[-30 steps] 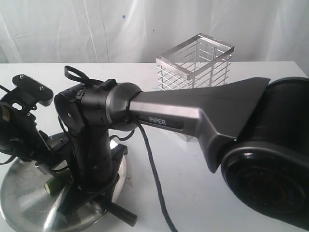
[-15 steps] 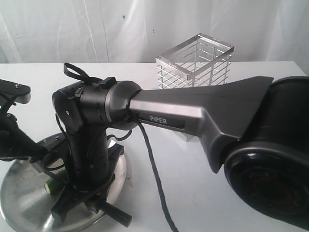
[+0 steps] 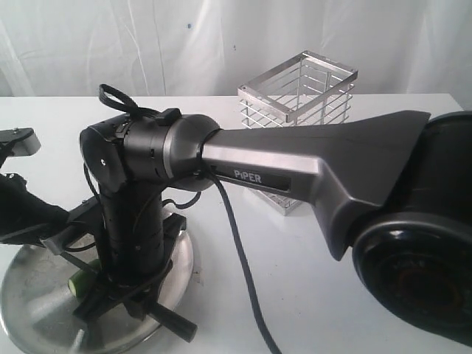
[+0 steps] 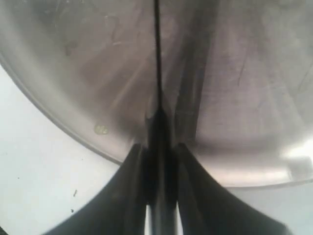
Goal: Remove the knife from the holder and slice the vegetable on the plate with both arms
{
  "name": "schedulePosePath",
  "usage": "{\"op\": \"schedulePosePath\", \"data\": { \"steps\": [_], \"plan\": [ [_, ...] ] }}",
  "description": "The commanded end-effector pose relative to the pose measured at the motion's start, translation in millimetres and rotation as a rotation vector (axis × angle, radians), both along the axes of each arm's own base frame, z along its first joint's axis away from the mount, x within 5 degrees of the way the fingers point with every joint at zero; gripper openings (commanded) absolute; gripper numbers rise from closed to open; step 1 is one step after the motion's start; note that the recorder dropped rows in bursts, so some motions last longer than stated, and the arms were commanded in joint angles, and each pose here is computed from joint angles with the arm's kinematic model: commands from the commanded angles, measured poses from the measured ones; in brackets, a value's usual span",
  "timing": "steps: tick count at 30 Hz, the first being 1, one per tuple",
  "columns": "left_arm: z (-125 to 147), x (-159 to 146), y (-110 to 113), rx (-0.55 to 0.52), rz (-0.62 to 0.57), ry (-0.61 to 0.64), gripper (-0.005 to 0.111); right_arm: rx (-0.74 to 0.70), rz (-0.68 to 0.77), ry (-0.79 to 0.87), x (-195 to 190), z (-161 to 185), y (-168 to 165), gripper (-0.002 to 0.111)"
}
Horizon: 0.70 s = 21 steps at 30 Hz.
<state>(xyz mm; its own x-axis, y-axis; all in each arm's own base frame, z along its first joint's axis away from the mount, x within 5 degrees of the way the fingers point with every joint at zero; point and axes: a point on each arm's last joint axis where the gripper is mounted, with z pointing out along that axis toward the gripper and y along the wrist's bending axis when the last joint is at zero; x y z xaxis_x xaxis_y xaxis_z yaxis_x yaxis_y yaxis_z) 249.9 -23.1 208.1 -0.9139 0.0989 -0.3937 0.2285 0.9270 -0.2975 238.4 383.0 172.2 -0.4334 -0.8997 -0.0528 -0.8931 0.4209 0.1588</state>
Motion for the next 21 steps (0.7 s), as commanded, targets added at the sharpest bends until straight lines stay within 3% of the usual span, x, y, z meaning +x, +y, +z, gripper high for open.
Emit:
{"op": "schedulePosePath", "data": {
  "steps": [1, 5, 7, 10, 15, 21],
  "plan": [
    [1.1, 3.5, -0.1, -0.015, 0.009, -0.017, 0.000, 0.019, 0.004, -0.009, 1.5, 9.0, -1.2, 0.000],
    [7.4, 6.3, 10.9, -0.034, 0.055, -0.012, 0.000, 0.017, 0.006, -0.012, 1.8, 8.9, -1.4, 0.000],
    [12.1, 8.2, 22.9, -0.064, 0.132, -0.010, 0.000, 0.018, 0.005, -0.013, 1.7, 9.7, -1.5, 0.000],
    [12.7, 5.7, 24.6, -0.206, 0.186, 0.002, 0.000, 0.009, 0.018, -0.028, 2.9, 9.5, -2.4, 0.000],
    [-12.1, -9.7, 24.8, -0.198, 0.271, 0.075, 0.000, -0.003, 0.025, -0.046, 4.5, 9.3, -3.6, 0.000],
    [-13.3, -8.9, 25.6, -0.201, 0.297, 0.062, 0.000, 0.042, 0.000, 0.016, -1.1, 11.4, 0.4, 0.000]
  ]
}}
